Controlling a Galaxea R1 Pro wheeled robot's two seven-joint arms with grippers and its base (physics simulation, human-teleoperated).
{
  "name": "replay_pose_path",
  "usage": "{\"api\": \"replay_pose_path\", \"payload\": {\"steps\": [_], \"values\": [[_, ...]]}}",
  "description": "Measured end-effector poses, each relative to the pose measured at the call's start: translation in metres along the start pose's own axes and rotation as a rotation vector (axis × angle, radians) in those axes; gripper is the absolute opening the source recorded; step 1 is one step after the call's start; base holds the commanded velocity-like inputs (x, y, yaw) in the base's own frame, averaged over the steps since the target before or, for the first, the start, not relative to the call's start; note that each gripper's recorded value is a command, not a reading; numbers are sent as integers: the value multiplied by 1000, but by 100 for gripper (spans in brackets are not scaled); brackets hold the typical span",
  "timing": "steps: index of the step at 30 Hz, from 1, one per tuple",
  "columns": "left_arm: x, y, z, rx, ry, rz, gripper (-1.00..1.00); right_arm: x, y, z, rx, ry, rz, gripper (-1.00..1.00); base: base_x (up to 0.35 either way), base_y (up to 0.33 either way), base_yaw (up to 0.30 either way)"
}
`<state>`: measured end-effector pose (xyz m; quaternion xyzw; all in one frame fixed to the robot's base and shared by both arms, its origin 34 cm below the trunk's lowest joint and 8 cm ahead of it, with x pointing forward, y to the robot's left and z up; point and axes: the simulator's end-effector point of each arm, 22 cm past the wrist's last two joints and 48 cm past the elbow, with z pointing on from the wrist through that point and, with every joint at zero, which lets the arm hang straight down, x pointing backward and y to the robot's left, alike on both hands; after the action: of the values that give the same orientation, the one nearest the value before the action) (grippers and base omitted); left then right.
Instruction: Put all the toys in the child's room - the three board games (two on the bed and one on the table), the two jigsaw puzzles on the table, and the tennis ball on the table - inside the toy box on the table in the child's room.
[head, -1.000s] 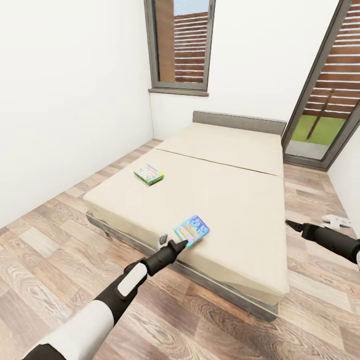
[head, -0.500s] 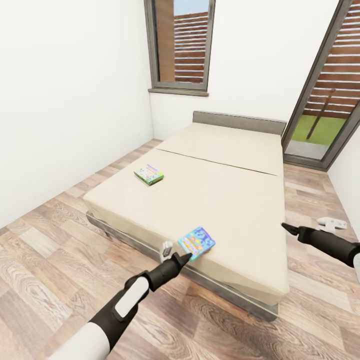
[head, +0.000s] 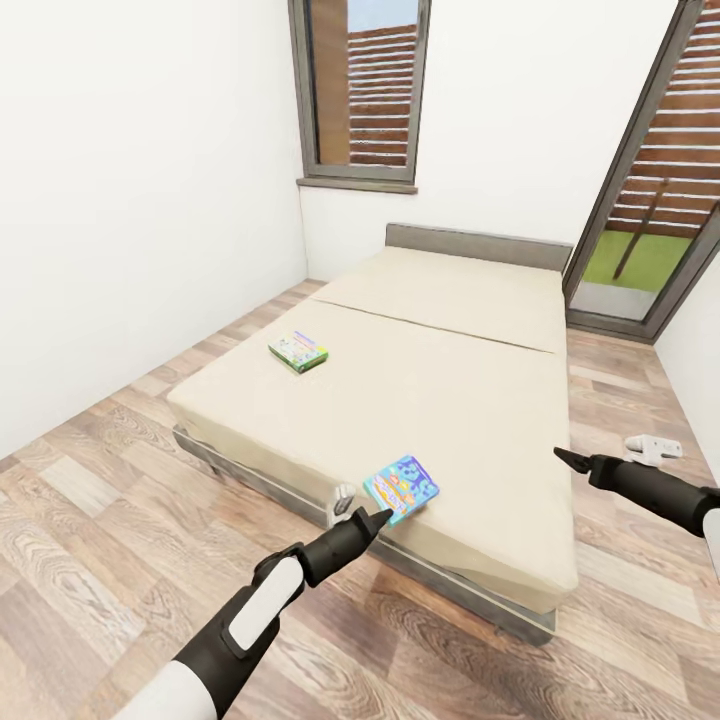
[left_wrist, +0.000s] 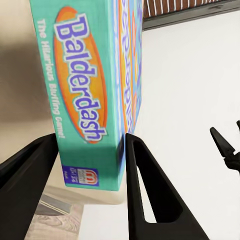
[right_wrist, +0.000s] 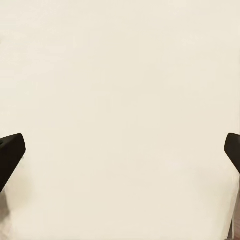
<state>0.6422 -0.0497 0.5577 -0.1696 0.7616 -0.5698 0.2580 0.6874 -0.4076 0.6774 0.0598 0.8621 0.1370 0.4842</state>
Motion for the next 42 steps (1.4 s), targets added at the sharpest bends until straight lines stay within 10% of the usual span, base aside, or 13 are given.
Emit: {"api": "replay_pose_path", "payload": {"steps": [23, 42], "values": [[1, -80, -15, 50, 27, 73, -100, -37, 28, -15, -55, 16, -4, 100, 0, 0, 0], [-14, -86, -46, -3, 15, 79, -100, -64, 47, -25, -71, 38, -18, 100, 0, 0, 0]]}}
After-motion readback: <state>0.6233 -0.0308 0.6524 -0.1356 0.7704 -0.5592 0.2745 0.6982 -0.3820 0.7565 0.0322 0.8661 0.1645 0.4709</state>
